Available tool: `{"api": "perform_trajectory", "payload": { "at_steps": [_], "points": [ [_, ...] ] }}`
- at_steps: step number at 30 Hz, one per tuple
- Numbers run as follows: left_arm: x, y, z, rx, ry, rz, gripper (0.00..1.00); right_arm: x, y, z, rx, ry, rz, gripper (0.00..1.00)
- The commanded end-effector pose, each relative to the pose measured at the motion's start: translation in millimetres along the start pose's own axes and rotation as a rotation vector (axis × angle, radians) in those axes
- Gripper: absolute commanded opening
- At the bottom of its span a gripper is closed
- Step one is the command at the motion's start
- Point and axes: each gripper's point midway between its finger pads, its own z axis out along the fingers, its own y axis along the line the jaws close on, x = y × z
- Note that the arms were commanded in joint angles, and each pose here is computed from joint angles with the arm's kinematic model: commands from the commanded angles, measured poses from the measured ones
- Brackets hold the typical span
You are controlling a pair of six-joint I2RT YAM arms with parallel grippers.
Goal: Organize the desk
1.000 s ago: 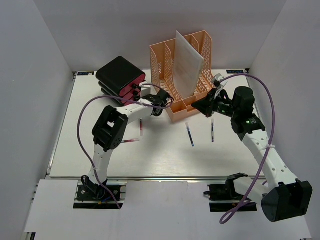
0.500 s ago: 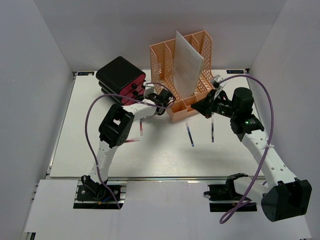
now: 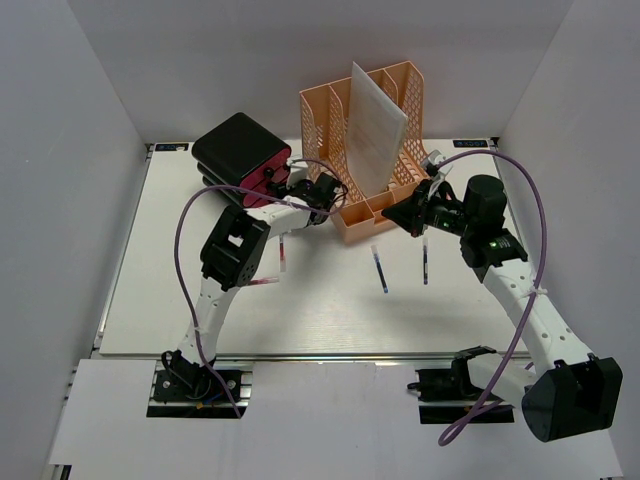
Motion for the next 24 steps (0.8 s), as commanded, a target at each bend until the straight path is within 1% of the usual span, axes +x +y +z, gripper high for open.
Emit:
{"api": "perform_trajectory", "payload": {
  "at_steps": [1, 6, 12, 17, 21, 24],
  "points": [
    [-23, 7, 8, -0.034, -0.033, -0.036, 0.65, -6, 0, 1, -0.016, -0.025, -0.036, 0.0],
    [-22, 14, 18, -0.055, -0.036, -0.023, 0.66, -3, 0, 3, -0.025, -0.016, -0.032, 0.0],
    [-24, 9, 24, -0.043, -0.038, -0.032, 0.66, -2, -3, 3, -0.02, -0.014, -0.029, 0.0],
    [-22, 10, 30, -0.05, -0.036, -0.033, 0.58, 0, -4, 4, -0.02, -0.01, -0.025, 0.0],
    [-16, 9, 30, -0.04, -0.026, -0.031, 0.45, 1, -4, 4, -0.023, -0.008, -0.022, 0.0],
    [-12, 10, 30, -0.034, -0.015, -0.029, 0.42, 1, -4, 4, -0.023, -0.008, -0.022, 0.0]
  ]
}}
